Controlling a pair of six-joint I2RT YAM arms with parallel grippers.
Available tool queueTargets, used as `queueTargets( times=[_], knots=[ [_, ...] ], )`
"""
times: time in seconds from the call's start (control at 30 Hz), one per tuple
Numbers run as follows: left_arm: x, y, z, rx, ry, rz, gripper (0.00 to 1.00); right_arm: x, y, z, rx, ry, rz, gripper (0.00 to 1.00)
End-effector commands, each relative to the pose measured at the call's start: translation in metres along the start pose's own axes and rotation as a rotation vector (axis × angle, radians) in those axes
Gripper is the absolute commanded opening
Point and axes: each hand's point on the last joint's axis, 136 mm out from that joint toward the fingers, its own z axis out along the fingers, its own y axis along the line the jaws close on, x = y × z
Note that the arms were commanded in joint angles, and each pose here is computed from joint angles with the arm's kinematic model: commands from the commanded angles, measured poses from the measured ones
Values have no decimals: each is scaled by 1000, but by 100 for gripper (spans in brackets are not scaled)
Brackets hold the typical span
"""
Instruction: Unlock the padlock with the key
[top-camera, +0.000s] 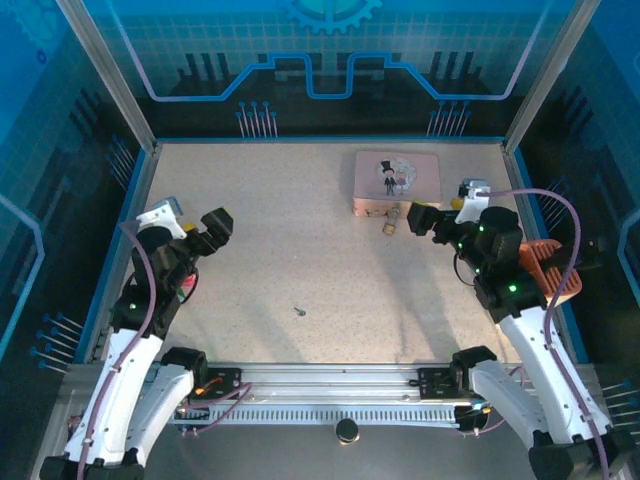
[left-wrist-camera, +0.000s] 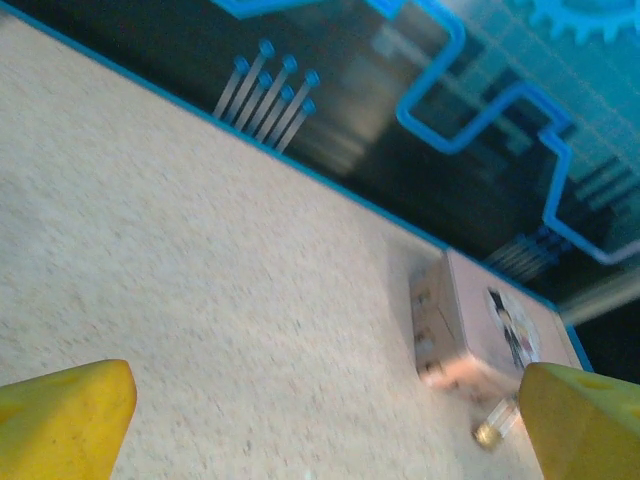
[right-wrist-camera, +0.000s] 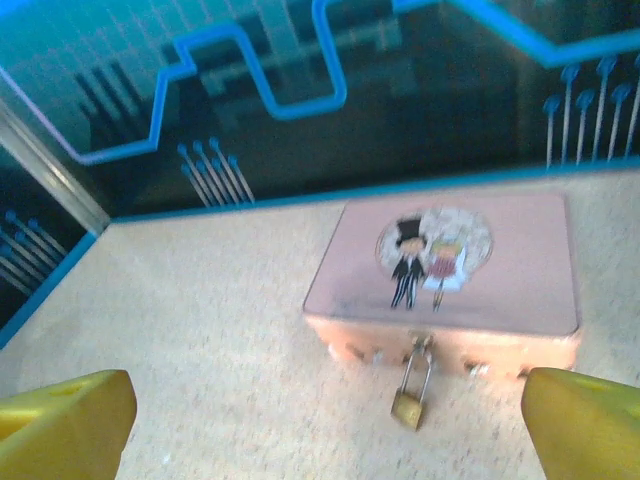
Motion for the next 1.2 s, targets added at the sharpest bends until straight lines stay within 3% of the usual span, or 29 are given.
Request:
queueTargets(
  times=[0.0, 0.17, 0.37, 0.5, 0.7, 0.97, 1.17],
  knots=[
    [43, -19, 1, 114, 179, 11, 99, 32, 18, -3, -47, 159, 20, 100],
    [99, -28, 18, 157, 315, 60, 99, 58, 54, -1, -109, 238, 3, 100],
    [144, -52, 28, 225, 411, 130, 99, 118, 93, 7, -143, 412, -25, 99],
    [170, -47, 34, 202, 470, 171, 99, 167, 113, 17, -142, 558, -3, 96],
    [173, -31, 36, 149, 463, 247, 99, 239, 141, 28, -120, 779, 23, 91],
    [166, -12, 35, 106, 376, 300, 99, 285, 159, 37, 29, 932, 128, 85],
    [156, -4, 30, 110, 286, 316, 99, 319, 177, 44, 38, 1023, 198, 65]
  ],
)
